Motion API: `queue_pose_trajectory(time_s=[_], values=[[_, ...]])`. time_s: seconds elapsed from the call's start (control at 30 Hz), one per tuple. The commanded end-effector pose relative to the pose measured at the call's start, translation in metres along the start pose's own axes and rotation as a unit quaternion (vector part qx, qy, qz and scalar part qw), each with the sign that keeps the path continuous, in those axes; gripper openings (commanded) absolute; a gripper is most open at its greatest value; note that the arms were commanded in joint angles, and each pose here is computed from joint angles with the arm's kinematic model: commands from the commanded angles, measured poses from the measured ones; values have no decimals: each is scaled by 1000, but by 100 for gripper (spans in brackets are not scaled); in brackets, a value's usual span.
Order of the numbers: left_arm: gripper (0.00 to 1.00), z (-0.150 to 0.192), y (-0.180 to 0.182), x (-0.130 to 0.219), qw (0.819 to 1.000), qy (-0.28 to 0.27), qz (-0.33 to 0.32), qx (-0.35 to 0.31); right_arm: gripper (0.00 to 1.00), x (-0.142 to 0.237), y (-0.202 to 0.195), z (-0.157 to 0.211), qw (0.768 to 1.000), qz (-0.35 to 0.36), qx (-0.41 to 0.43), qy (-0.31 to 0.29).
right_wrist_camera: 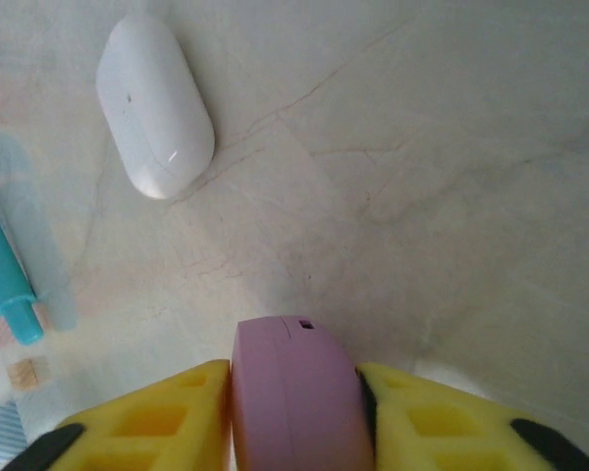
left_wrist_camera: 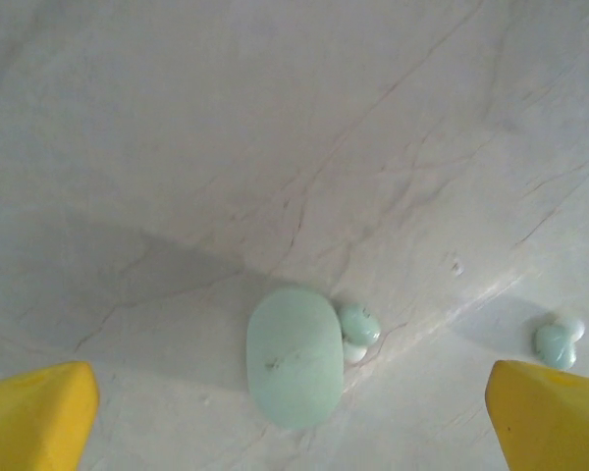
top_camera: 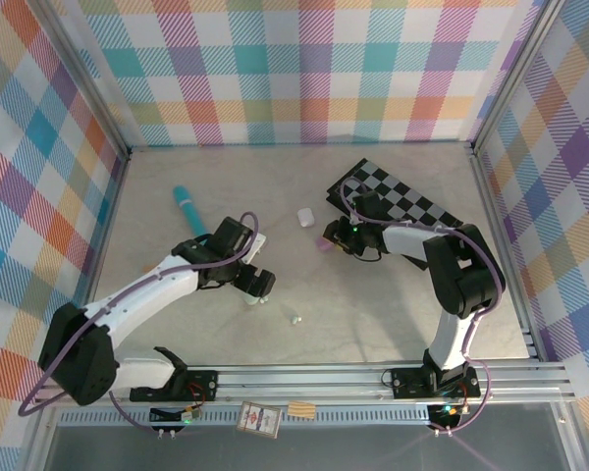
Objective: Insert the wireless bluetooth earbuds into the charging case
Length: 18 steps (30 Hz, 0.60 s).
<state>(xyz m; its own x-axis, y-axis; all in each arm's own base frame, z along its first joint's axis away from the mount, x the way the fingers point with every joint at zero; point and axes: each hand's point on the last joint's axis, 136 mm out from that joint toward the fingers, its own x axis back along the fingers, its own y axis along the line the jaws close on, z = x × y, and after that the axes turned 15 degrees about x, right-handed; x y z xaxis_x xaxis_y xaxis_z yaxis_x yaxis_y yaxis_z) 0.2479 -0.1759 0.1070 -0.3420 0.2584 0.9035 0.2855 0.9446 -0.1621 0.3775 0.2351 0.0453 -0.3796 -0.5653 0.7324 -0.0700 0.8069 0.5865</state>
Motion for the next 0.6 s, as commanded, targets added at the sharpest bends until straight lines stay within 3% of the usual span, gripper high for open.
queue_pose_trajectory(time_s=[0.0, 0.17, 0.27, 0.43, 0.57], values=[[100, 16, 8, 4, 998, 51, -35, -12, 50, 14, -1, -9, 999, 28, 27, -16], [94, 25, 4, -9, 995, 95, -37, -22, 64, 41, -1, -14, 996, 58, 59, -37], [81, 32, 3, -21, 991, 124, -48, -31, 66, 61, -1, -18, 992, 81, 83, -54], [78, 40, 6, -37, 984, 160, -73, -37, 67, 88, 1, -22, 985, 105, 110, -77], [70, 47, 4, -50, 978, 192, -72, -41, 67, 98, 5, -25, 984, 103, 114, -87]])
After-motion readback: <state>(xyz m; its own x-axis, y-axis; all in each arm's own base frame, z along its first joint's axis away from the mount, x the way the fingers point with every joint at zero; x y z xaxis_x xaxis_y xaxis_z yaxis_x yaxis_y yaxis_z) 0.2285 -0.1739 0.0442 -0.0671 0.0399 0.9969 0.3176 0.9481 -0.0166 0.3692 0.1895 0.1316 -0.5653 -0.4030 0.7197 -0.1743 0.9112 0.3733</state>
